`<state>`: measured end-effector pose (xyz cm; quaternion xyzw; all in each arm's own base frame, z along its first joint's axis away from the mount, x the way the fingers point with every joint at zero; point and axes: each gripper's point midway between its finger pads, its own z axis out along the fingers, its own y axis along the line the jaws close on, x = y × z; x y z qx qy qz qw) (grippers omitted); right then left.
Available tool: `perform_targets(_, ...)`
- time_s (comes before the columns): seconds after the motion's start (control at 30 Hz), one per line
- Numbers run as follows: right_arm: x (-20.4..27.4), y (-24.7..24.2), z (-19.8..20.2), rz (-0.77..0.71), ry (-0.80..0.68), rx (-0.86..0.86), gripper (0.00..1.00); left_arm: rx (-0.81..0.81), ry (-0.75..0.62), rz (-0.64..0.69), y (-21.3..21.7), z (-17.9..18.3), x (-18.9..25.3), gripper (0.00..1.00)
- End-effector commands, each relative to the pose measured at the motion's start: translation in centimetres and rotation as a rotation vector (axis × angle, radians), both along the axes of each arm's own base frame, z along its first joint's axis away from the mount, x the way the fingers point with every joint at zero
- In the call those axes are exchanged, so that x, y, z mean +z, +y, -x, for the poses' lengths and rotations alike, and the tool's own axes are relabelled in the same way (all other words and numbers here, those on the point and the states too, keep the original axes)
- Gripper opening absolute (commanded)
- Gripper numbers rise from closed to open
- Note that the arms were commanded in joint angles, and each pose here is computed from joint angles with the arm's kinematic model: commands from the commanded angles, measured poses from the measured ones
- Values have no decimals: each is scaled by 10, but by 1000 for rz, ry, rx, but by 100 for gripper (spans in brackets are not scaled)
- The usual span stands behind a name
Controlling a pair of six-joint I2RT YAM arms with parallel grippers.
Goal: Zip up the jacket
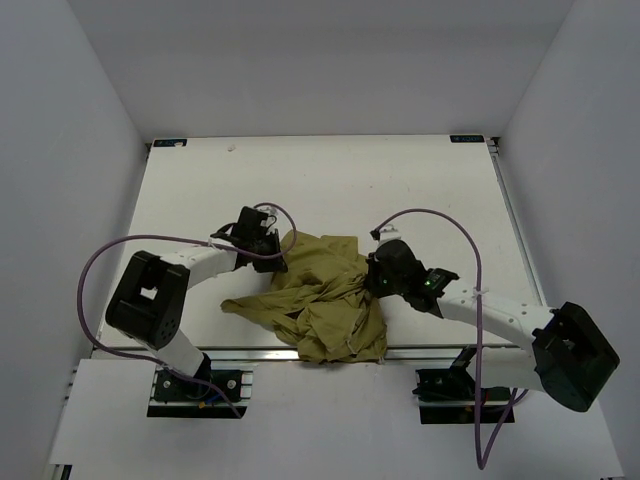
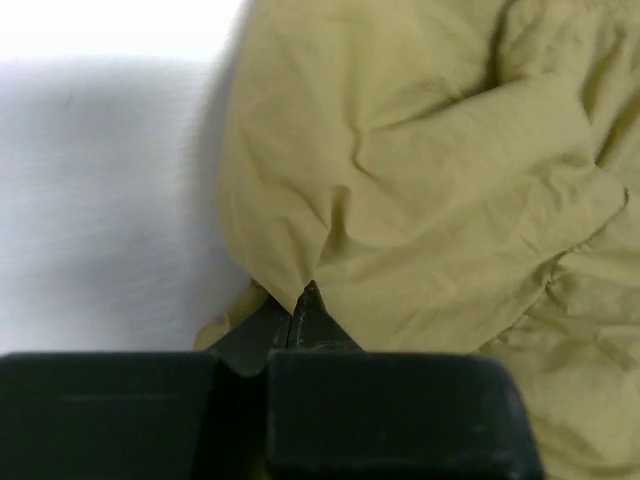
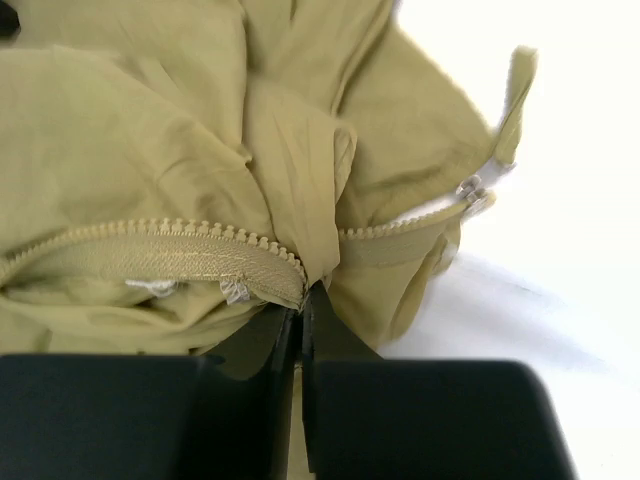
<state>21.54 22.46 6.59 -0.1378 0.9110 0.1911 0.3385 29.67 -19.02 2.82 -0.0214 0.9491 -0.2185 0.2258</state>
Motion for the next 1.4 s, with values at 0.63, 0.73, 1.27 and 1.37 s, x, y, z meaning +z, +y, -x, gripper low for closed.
perform_targets(0.63, 456, -138, -98, 46, -976, -687, 0, 268, -1185, 255, 28, -82, 535, 0)
perform_targets(0.73, 475, -157, -69, -31, -1027, -682, 0, 299, -1234, 288, 45, -51, 543, 0)
perform_targets(1.27, 643, -169, 59, -388, -1420, -265, 0, 181, -1626, 543, 89, 117, 694, 0)
perform_targets(1.37, 630, -164, 40, -331, -1400, -294, 0, 184, -1618, 539, 87, 111, 685, 0)
